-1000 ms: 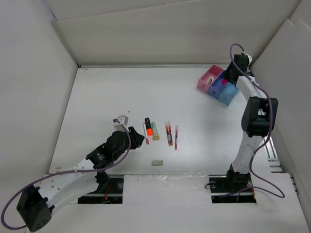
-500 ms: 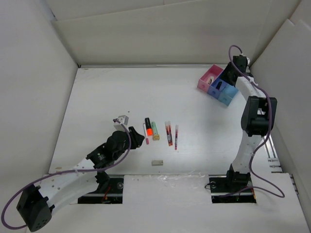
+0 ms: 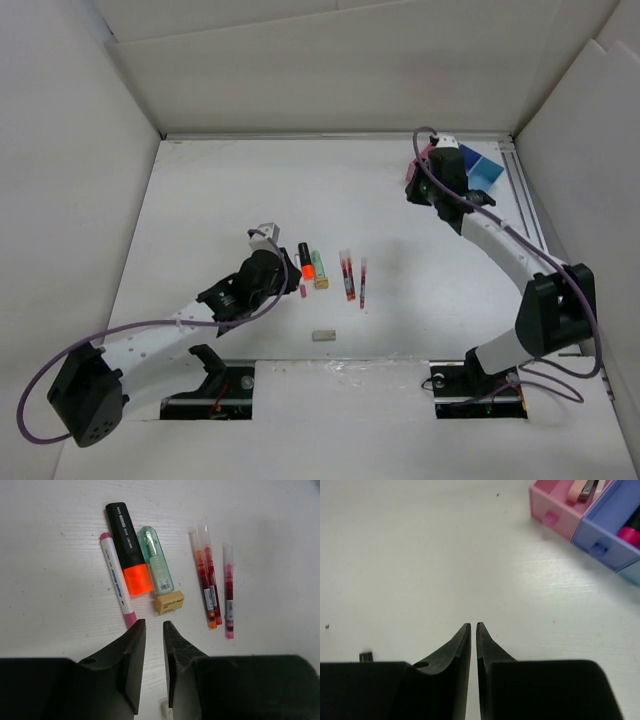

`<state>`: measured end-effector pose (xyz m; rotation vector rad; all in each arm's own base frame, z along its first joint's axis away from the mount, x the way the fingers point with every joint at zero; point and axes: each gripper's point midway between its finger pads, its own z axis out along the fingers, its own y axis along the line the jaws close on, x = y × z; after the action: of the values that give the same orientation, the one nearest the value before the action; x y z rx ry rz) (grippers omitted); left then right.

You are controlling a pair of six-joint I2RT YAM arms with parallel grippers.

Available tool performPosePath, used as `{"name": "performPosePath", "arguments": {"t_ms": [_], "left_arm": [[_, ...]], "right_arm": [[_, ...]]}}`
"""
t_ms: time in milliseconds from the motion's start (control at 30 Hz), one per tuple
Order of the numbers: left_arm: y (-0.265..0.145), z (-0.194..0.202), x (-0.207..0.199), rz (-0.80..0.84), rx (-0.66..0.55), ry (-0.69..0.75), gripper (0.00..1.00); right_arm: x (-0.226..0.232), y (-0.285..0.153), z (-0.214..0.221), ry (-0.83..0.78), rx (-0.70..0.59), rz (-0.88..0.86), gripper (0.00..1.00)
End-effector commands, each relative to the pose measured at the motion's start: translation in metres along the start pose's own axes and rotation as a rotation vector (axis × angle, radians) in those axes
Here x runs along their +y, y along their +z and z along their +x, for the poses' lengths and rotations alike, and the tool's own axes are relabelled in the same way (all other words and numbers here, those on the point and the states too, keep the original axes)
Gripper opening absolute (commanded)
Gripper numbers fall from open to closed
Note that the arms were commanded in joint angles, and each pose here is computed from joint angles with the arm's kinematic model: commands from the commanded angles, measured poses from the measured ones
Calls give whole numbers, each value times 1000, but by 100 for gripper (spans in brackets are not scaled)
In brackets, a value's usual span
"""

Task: Sort the stationery into containers
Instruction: Pick up the pen from the center of the board.

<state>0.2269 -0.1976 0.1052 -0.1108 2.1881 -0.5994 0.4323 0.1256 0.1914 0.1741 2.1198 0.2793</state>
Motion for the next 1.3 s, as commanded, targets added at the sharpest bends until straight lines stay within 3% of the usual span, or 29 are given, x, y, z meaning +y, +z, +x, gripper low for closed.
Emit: {"name": "performPosePath", "arguments": {"t_ms": [0,133,267,467,633,900,1267], "left_arm": [[4,-9,-7,-18,-5,9,17],[-5,-15,-7,7,-51,-60,17],[-27,-24,5,2,-127,-130,19],[-67,-36,22,22,-233,-211,22],[-76,-36,26,41,-253,-246,27],[-79,-38,23,63,-259,-264,27],[-89,-46,16,126,-301,-289,28]], "right_arm": [[15,-25,1,-55,-23,-55,16],[77,-44,47,-208,66,-213,21],[136,-41,122,-345,212,-311,24],[223,-39,180,-448,269,-454,31],[244,-12,216,-522,295,-383,37],[235,22,212,-534,242,-215,40],[238,43,211,-506,234,-186,46]]}}
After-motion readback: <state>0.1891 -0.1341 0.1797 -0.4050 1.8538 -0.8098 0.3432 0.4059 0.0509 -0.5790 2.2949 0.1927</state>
